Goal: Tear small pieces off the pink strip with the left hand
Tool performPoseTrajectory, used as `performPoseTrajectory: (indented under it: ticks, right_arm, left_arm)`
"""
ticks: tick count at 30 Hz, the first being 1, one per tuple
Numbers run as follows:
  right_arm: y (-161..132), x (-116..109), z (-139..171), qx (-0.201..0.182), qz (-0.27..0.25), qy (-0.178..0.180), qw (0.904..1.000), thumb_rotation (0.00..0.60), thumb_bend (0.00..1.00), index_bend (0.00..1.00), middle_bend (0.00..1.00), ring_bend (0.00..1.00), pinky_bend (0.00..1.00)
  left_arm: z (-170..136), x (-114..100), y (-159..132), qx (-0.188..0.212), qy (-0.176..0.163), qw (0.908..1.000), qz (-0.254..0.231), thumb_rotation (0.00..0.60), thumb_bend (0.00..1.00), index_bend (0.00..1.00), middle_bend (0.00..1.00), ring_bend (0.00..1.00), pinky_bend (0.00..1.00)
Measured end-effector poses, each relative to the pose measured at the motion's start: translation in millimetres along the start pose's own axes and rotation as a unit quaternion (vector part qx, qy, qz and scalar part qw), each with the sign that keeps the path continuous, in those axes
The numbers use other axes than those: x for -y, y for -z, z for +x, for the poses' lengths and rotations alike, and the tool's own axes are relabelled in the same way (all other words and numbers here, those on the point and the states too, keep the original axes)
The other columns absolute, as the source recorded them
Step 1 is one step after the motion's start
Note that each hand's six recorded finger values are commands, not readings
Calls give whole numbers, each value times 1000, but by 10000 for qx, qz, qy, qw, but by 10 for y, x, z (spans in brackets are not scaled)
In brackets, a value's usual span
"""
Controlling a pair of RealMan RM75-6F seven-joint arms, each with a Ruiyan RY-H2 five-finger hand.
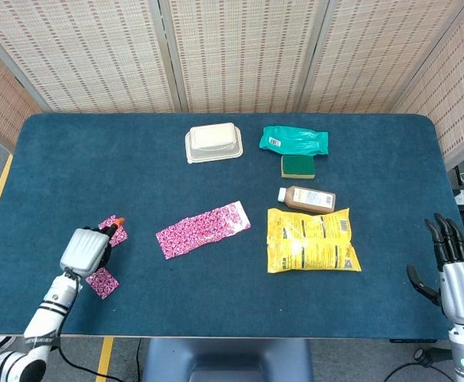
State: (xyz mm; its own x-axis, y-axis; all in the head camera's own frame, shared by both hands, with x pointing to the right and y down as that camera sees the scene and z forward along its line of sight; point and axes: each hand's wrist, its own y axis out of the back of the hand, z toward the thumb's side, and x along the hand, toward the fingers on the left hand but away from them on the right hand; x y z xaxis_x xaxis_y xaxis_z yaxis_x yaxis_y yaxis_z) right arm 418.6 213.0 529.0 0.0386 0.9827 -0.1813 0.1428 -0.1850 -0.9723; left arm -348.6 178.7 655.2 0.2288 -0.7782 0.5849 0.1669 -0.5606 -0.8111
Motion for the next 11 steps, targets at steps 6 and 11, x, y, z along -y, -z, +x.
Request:
performPoseTrajectory:
  ticks: [6, 11]
  right_arm:
    - [-12, 67, -15, -35, 140, -36, 9999, 600, 246, 0, 0, 0, 208]
    - [-15, 137, -30, -5, 246, -119, 9996, 600, 247, 0, 0, 0, 208]
  left_arm:
    - [-659, -58, 290, -25, -391, 9980, -495, 600, 529, 53, 140, 190, 410]
    - [-955, -15, 589, -431, -518, 9967, -461, 600, 525, 52, 138, 187, 390]
